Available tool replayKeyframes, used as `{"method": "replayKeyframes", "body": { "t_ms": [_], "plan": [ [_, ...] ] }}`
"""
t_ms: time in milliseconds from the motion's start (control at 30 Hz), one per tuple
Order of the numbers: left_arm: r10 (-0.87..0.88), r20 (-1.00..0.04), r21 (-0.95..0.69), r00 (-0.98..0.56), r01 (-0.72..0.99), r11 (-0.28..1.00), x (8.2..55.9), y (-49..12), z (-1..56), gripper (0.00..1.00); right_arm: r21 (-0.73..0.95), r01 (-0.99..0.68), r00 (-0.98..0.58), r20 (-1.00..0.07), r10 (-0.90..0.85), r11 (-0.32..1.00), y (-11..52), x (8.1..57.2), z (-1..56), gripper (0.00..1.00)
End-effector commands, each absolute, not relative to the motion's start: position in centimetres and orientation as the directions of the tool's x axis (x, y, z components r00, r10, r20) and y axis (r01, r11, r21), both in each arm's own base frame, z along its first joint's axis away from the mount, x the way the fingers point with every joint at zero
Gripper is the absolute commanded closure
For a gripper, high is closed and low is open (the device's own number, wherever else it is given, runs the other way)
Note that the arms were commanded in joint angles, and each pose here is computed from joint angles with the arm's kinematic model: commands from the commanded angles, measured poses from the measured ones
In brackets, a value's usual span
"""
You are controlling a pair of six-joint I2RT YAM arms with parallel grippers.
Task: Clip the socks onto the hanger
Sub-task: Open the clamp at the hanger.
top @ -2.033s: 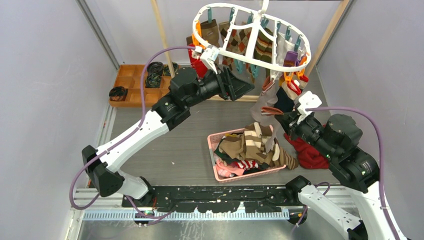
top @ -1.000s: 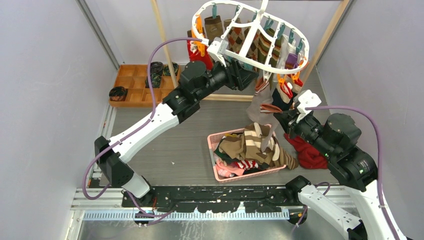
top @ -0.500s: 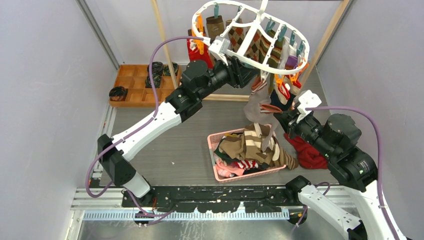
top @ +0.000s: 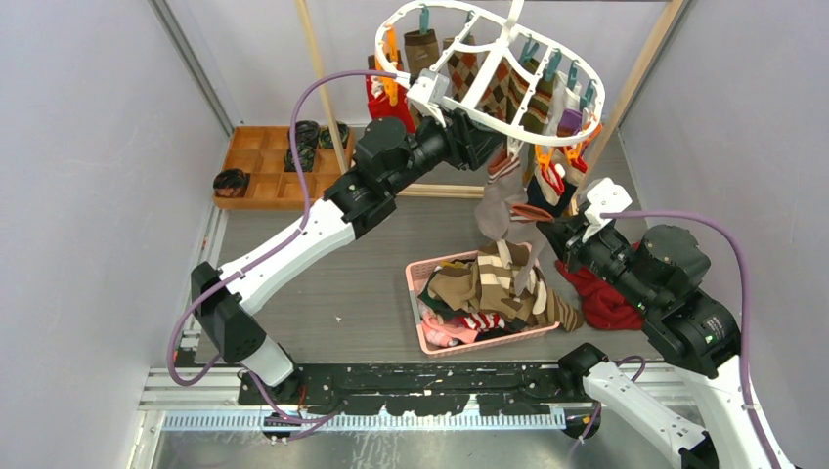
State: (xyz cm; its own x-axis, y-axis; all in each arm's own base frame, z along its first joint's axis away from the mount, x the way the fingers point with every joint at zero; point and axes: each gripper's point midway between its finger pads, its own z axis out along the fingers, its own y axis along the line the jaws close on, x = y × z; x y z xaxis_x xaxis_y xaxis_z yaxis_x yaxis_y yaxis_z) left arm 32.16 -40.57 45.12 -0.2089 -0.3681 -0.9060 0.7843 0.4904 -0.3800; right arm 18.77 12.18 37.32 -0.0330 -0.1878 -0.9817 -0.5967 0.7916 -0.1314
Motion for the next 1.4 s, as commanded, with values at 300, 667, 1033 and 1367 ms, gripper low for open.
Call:
{"method": "replayKeyframes", "body": {
  "t_ms": [300,667,1033,1367],
  "plan": [
    [-0.438,-0.887,-0.346,-0.145,0.838,0.423,31.5,-38.7,49.7,0.44,-0.125,-0.401,-0.046,-0.987,-0.156,0.907,9.1,20.9,38.5,0.97],
    [-0.446,-0.876,-0.373,-0.186,0.848,0.378,31.1,-38.1,50.1,0.38,-0.1,-0.247,-0.089,-0.988,-0.125,0.964,7.3,22.9,38.2,0.97],
    [-0.458,-0.861,-0.412,-0.22,0.83,0.376,30.5,-36.4,50.4,0.34,-0.106,-0.147,-0.106,-0.987,-0.122,0.983,5.6,23.4,38.3,0.98],
    [-0.44,-0.86,-0.447,-0.257,0.796,0.409,30.6,-35.2,49.9,0.32,-0.094,-0.132,-0.104,-0.989,-0.108,0.987,5.4,23.4,38.6,0.98]
  ]
}}
